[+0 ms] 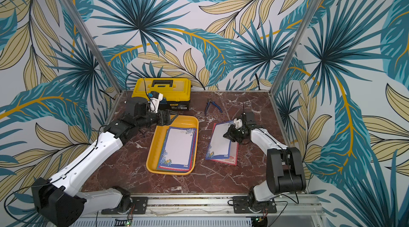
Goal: Take out the stationery paper from the storage box
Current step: Place the stationery paper at the center of the board.
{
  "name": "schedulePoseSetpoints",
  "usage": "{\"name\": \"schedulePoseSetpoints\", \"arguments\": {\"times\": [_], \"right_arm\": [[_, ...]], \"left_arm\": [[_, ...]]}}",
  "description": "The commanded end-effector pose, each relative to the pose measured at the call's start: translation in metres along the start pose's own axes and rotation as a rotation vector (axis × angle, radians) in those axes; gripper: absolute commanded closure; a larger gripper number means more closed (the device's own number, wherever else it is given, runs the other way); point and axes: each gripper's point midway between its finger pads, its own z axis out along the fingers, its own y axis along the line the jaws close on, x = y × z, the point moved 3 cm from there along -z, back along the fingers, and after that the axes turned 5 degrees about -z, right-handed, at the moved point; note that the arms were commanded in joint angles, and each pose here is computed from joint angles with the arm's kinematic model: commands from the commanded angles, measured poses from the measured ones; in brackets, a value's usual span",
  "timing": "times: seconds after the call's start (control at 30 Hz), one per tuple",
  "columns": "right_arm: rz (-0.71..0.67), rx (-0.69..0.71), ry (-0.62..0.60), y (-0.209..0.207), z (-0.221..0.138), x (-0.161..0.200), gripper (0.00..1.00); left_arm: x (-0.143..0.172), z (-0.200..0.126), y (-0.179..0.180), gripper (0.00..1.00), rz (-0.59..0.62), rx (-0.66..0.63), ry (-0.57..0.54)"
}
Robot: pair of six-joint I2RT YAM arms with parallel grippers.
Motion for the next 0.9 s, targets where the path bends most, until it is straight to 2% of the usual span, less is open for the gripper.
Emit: {"name": "schedulePoseSetpoints", "arguments": {"times": [0.0,0.43,0.73,0.87], "right_arm": [[0.008,0.059,0.038,-0.018,0.006,0.009,0.98],[-0.041,0.197,0.098,-0.036,0.009,0.005,0.93],[-0.050,0.231,0.092,-0.040,0.010,-0.001,0.90],[-0.056,0.261,0.088,-0.044,0.009,-0.003,0.84]], "left_arm": [[-0.003,-0.001,-0.001,0.17,-0.012,0.004,0.002],[-0.003,0.007,-0.003,0.17,-0.034,0.022,0.027],[-0.004,0.012,-0.002,0.17,-0.042,0.020,0.037],[-0.005,0.011,-0.003,0.17,-0.040,0.025,0.034]]}}
